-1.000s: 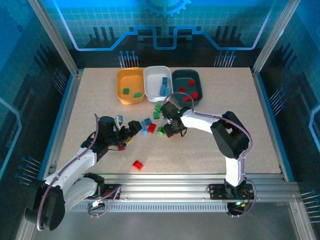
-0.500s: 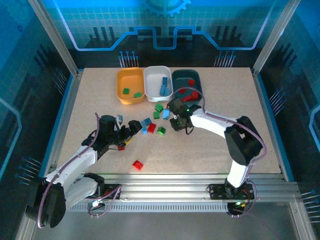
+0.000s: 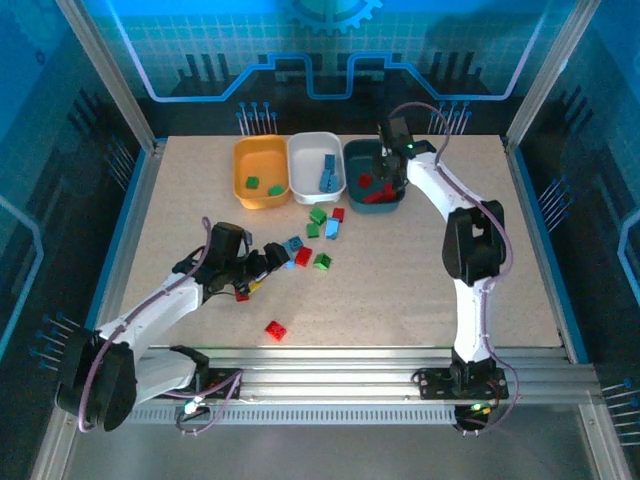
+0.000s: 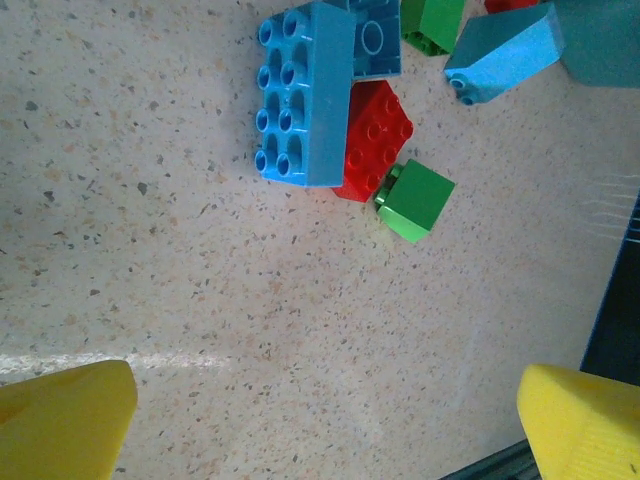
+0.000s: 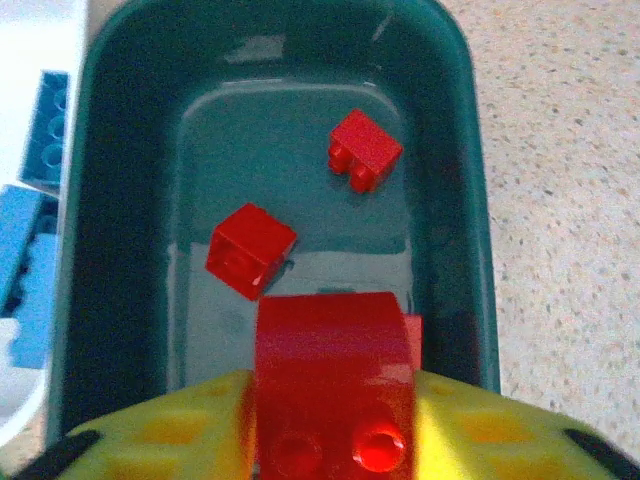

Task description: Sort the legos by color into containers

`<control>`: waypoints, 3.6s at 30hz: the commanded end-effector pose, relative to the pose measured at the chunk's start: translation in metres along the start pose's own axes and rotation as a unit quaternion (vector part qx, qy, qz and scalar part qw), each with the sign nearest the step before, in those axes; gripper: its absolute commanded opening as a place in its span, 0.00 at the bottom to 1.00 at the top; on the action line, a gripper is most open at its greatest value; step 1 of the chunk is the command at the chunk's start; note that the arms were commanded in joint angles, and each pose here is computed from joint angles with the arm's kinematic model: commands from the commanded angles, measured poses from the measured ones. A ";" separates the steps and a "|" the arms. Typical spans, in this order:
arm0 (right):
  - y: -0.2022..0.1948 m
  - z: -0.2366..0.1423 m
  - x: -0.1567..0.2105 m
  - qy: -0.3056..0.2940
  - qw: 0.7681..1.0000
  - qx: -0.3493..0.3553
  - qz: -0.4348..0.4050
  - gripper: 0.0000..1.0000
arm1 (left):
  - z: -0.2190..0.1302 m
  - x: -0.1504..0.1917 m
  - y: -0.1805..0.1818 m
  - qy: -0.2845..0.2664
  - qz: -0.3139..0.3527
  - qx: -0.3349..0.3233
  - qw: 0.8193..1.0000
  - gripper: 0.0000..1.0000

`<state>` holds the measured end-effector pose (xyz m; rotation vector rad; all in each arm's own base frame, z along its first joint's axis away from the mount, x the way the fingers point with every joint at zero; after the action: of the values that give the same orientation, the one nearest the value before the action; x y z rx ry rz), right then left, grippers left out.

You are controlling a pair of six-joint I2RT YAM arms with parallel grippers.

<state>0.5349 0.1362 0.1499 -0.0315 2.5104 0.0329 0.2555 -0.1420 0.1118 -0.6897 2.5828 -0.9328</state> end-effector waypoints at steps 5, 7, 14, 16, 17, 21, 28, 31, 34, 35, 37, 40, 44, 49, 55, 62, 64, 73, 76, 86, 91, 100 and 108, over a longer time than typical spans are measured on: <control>0.009 -0.016 -0.009 0.012 1.000 -0.024 -0.006 0.62 | 0.011 -0.013 -0.012 0.008 0.052 -0.055 0.997 0.96; 0.007 -0.030 -0.006 0.000 1.000 -0.028 0.002 0.63 | 0.017 -0.019 -0.014 0.007 0.062 -0.077 0.995 0.94; 0.014 -0.084 0.053 -0.030 0.997 -0.061 0.026 0.65 | 0.055 -0.034 -0.023 0.034 0.109 -0.155 0.981 0.78; 0.012 -0.092 0.075 -0.027 0.997 -0.072 0.032 0.65 | 0.065 -0.040 -0.018 0.035 0.117 -0.186 0.975 0.73; 0.012 -0.094 0.086 -0.023 0.996 -0.075 0.033 0.65 | 0.069 -0.044 -0.016 0.031 0.119 -0.197 0.973 0.69; 0.006 -0.102 0.116 -0.011 0.996 -0.077 0.032 0.65 | 0.084 -0.055 -0.008 0.025 0.124 -0.232 0.964 0.57; -0.006 -0.113 0.138 -0.007 0.997 -0.068 0.023 0.64 | 0.097 -0.060 0.004 0.027 0.122 -0.265 0.956 0.36; -0.007 -0.118 0.139 -0.012 0.997 -0.071 0.023 0.64 | 0.091 -0.059 0.003 0.020 0.122 -0.264 0.957 0.28; -0.008 -0.119 0.139 -0.015 0.997 -0.072 0.024 0.64 | 0.080 -0.058 0.000 0.012 0.123 -0.257 0.958 0.16; -0.007 -0.120 0.139 -0.016 0.997 -0.073 0.024 0.64 | 0.077 -0.057 -0.002 0.011 0.124 -0.255 0.959 0.13; -0.006 -0.119 0.139 -0.017 0.997 -0.075 0.026 0.64 | 0.068 -0.055 -0.006 0.011 0.126 -0.251 0.960 0.05; -0.007 -0.117 0.140 -0.023 0.996 -0.076 0.028 0.64 | 0.052 -0.052 -0.019 0.001 0.137 -0.237 0.962 0.00; -0.007 -0.103 0.149 -0.028 0.996 -0.077 0.042 0.64 | 0.037 -0.061 -0.054 -0.013 0.157 -0.199 0.967 0.00; 0.000 -0.082 0.168 -0.047 0.992 -0.100 0.061 0.64 | 0.049 -0.095 -0.126 -0.030 0.201 -0.136 0.970 0.00; 0.000 -0.080 0.171 -0.050 0.992 -0.098 0.060 0.64 | 0.095 -0.146 -0.191 -0.056 0.232 -0.086 0.967 0.00; -0.004 -0.079 0.174 -0.050 0.992 -0.098 0.063 0.65 | 0.136 -0.192 -0.200 -0.082 0.222 -0.094 0.967 0.00; -0.004 -0.079 0.175 -0.049 0.992 -0.099 0.063 0.65 | 0.141 -0.201 -0.200 -0.087 0.213 -0.091 0.969 0.00; -0.005 -0.081 0.173 -0.051 0.991 -0.103 0.065 0.67 | 0.138 -0.208 -0.199 -0.087 0.202 -0.084 0.972 0.63; -0.007 -0.083 0.172 -0.056 0.991 -0.101 0.067 0.68 | 0.118 -0.201 -0.211 -0.089 0.214 -0.075 0.970 0.86; -0.015 -0.089 0.170 -0.066 0.991 -0.091 0.075 0.68 | 0.070 -0.107 -0.190 -0.039 0.218 -0.080 0.972 0.91; -0.019 -0.087 0.172 -0.065 0.990 -0.093 0.087 0.69 | 0.080 -0.027 -0.140 0.001 0.214 -0.118 0.970 0.91; -0.019 -0.085 0.174 -0.060 0.989 -0.099 0.092 0.70 | 0.113 0.026 -0.092 0.022 0.221 -0.198 0.955 0.89; -0.021 -0.089 0.173 -0.064 0.989 -0.096 0.089 0.70 | 0.145 0.016 -0.072 0.029 0.238 -0.258 0.936 0.79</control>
<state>0.3438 0.1146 0.1131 0.0907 2.3920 0.3254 0.3206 -0.2795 0.0551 -0.1143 2.8759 -0.2122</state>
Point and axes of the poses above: each hand's point on the last joint's axis, 136 mm out from that joint toward the fingers, its own z axis out along the fingers, its own y axis along the line the jaws close on, x = y × z, the point moved 2 cm from there along -z, back along the fingers, and after that the axes turned 1 degree about -z, right-handed, at the moved point
